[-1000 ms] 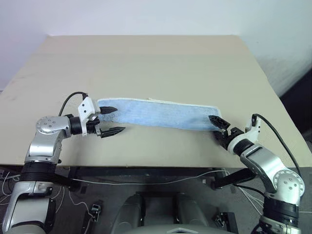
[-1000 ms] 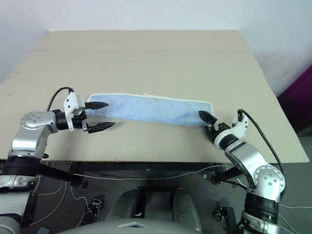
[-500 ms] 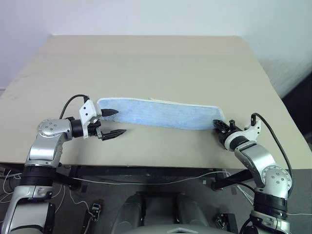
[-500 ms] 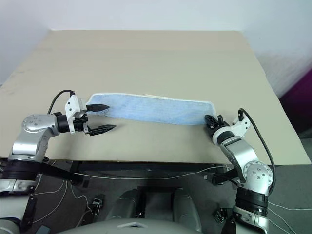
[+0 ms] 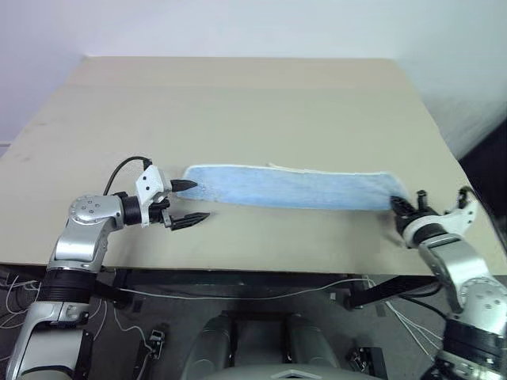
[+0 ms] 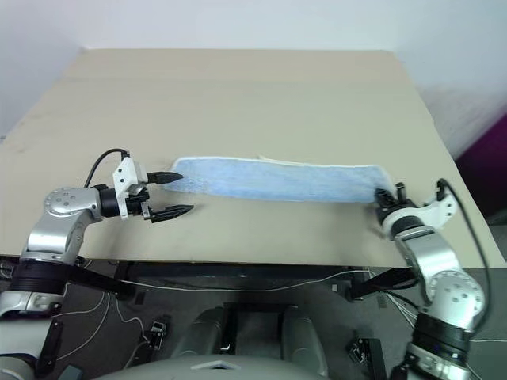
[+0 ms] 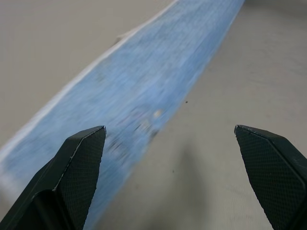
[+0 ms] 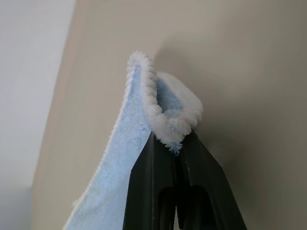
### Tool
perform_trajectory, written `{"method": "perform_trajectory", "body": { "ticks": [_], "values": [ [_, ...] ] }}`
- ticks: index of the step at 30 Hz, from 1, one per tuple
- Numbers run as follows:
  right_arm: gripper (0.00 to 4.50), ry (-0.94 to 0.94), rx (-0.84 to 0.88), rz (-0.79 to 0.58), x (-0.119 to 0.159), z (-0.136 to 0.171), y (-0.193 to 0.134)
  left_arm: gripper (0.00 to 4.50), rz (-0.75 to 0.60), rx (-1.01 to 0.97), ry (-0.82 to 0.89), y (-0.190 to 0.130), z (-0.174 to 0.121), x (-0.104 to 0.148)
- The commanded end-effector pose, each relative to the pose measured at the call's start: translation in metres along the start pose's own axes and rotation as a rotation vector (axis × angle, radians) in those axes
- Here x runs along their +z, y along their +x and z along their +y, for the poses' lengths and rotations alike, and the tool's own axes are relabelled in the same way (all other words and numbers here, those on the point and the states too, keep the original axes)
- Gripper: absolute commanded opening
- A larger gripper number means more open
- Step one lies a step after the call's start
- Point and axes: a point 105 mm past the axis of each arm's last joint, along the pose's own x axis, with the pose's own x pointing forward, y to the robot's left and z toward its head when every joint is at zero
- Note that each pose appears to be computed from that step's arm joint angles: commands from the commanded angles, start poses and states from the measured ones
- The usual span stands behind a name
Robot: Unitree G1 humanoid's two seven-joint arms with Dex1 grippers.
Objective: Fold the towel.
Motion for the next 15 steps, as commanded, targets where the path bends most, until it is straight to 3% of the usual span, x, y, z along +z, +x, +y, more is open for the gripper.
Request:
{"method": "perform_trajectory", "body": {
  "ticks": [1,5,8,12,15],
  "values": [
    [0.04,-0.172,0.107,-0.024,0.023,0.025,-0.004,4.5,-0.015,0.006,0.042,0.0,0.003,0.009],
    [0.04,-0.514,0.264,0.099,-0.003,0.068,-0.001,4.5,-0.017,0.001,0.042,0.003,0.002,0.009],
    [0.04,-0.8,0.384,0.234,-0.045,0.092,-0.003,4.5,-0.021,-0.003,0.043,0.007,-0.001,0.009],
    [0.04,-1.118,0.495,0.371,-0.091,0.095,-0.007,4.5,-0.026,-0.002,0.046,0.008,-0.003,0.009],
    [0.04,-1.236,0.565,0.444,-0.12,0.095,-0.007,4.5,-0.028,0.004,0.047,0.007,-0.004,0.009]
  ]
}}
